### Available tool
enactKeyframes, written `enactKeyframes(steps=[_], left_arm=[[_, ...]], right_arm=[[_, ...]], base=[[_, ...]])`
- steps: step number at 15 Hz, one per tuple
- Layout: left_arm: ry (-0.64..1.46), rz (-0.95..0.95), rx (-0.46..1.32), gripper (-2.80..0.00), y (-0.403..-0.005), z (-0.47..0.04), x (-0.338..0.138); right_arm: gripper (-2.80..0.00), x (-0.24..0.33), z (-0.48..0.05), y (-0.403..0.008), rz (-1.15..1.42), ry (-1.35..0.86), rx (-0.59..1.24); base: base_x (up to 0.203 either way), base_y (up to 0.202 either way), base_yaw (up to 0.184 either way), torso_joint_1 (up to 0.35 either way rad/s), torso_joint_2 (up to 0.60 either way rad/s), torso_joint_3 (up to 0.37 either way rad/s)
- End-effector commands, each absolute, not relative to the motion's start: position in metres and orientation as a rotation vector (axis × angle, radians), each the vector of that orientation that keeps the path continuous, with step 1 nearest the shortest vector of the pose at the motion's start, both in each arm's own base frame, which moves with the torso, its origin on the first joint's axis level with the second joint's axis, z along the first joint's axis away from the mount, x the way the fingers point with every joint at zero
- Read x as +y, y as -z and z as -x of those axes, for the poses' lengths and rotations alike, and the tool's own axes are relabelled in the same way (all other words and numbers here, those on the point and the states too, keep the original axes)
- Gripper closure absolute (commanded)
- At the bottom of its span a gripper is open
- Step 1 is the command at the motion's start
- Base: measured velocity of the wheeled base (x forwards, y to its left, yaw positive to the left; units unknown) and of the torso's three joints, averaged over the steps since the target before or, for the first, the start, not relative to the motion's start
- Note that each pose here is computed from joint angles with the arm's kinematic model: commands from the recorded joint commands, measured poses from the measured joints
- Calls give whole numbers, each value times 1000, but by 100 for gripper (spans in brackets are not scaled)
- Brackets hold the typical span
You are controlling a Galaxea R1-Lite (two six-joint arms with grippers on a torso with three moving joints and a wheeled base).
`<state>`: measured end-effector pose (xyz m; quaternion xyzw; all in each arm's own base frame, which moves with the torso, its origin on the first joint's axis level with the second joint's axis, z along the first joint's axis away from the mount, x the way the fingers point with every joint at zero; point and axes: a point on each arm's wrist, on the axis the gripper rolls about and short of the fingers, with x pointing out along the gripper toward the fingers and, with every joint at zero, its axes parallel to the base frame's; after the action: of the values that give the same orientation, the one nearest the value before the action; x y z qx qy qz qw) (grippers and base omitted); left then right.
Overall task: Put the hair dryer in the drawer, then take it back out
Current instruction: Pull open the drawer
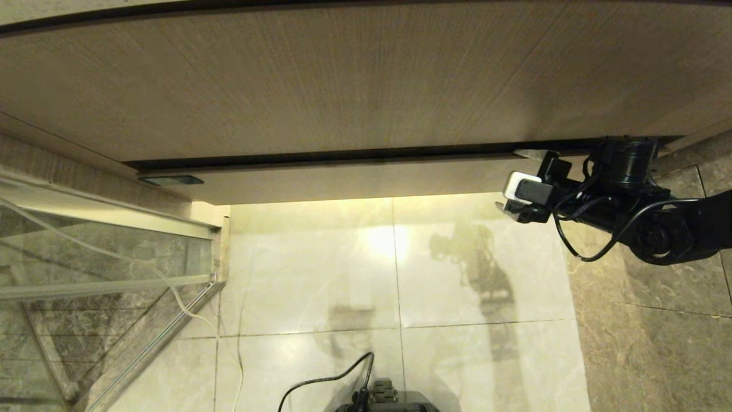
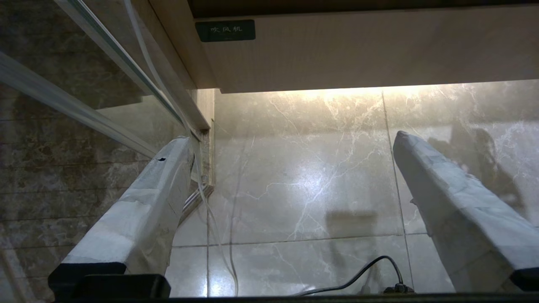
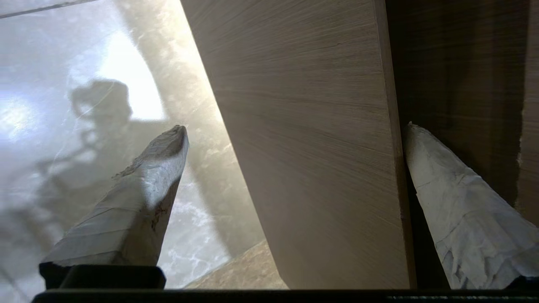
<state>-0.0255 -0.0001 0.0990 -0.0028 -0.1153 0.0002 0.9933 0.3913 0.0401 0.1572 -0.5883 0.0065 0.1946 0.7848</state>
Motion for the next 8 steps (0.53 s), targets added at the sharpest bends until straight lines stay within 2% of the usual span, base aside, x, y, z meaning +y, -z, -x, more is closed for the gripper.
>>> enactKeyframes(steps=[1, 8], left_arm=[[-1, 7, -193, -280, -88, 22, 0], [-1, 7, -193, -280, -88, 22, 0]], right_arm=[[-280, 39, -391, -154, 1276, -435, 31], [-280, 39, -388, -153, 1266, -460, 70]], base=[[0, 0, 0, 0, 0, 0], [0, 0, 0, 0, 0, 0]])
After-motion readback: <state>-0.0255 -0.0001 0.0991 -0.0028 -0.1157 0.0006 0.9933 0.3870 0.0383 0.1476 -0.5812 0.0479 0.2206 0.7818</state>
